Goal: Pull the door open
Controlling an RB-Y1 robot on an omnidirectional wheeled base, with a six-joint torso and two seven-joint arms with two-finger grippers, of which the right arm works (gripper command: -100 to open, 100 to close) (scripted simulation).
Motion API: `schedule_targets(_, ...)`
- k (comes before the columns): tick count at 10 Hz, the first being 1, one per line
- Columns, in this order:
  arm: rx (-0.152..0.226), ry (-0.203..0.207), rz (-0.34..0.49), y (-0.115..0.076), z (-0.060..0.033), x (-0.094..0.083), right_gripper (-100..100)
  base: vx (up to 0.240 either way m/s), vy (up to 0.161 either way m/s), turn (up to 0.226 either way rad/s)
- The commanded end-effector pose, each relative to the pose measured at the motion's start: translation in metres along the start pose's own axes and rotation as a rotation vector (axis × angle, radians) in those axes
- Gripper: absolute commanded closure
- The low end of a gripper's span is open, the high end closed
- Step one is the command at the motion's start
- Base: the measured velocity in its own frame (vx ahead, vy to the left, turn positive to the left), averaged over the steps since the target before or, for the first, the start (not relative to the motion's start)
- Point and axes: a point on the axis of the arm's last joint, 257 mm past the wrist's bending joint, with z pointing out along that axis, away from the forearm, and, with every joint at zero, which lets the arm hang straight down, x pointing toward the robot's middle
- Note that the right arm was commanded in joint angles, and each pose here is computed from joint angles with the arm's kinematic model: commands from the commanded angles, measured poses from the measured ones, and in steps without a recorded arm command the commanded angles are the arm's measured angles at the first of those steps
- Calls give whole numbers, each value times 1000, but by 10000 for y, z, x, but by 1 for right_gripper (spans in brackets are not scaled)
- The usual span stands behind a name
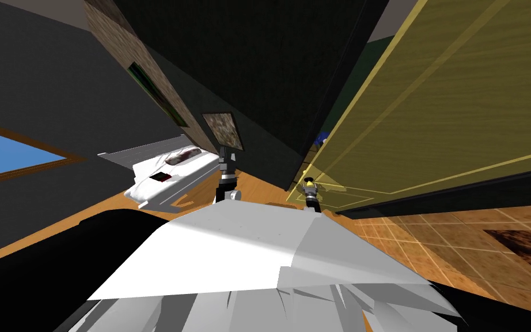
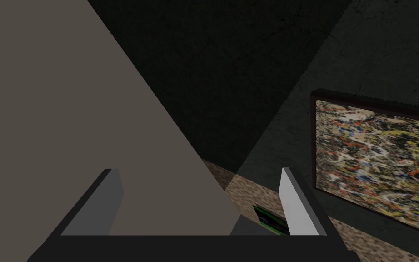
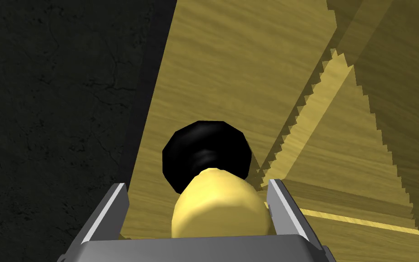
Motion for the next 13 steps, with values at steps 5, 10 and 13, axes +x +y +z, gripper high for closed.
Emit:
schedule_targets(5,-3,-1,227,-204,13,64,-100,-100,-30,16)
schedule_targets(10,-6,-1,317,-275,17,96,-100,-73,-14,5)
schedule_targets(13,-66,-9,322,231,-95,-89,-100,151,-1,195)
